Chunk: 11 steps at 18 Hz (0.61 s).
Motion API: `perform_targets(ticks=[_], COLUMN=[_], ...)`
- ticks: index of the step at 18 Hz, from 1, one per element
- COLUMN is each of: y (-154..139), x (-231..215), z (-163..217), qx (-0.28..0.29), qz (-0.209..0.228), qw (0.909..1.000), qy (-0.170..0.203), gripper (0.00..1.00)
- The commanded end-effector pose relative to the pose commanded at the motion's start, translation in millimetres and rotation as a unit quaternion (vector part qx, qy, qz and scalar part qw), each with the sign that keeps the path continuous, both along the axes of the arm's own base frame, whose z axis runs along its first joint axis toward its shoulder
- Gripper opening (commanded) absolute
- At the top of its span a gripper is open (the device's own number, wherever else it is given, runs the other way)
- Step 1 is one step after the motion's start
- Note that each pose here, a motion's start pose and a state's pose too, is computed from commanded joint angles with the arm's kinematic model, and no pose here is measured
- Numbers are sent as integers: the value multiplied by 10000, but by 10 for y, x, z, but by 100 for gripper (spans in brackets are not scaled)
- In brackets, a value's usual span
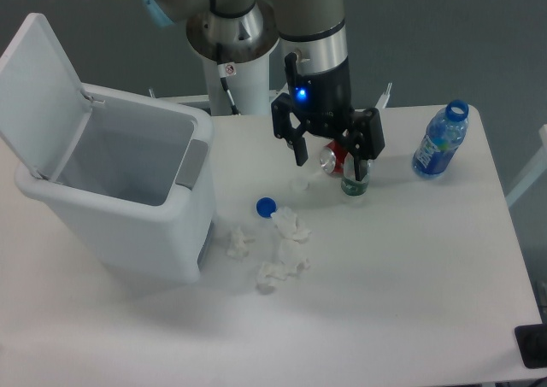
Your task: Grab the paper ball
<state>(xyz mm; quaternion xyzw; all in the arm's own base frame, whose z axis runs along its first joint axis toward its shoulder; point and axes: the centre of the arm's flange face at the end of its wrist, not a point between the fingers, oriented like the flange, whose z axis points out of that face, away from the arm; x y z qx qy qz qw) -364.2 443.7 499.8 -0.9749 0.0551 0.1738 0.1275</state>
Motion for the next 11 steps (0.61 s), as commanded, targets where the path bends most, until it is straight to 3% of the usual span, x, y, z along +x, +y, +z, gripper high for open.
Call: perform_targets(ticks=[11], y=[22], x=[42], z=[-171], qx=[-85], qz=[-31], qw=[9999], qy=[-118], gripper=[100])
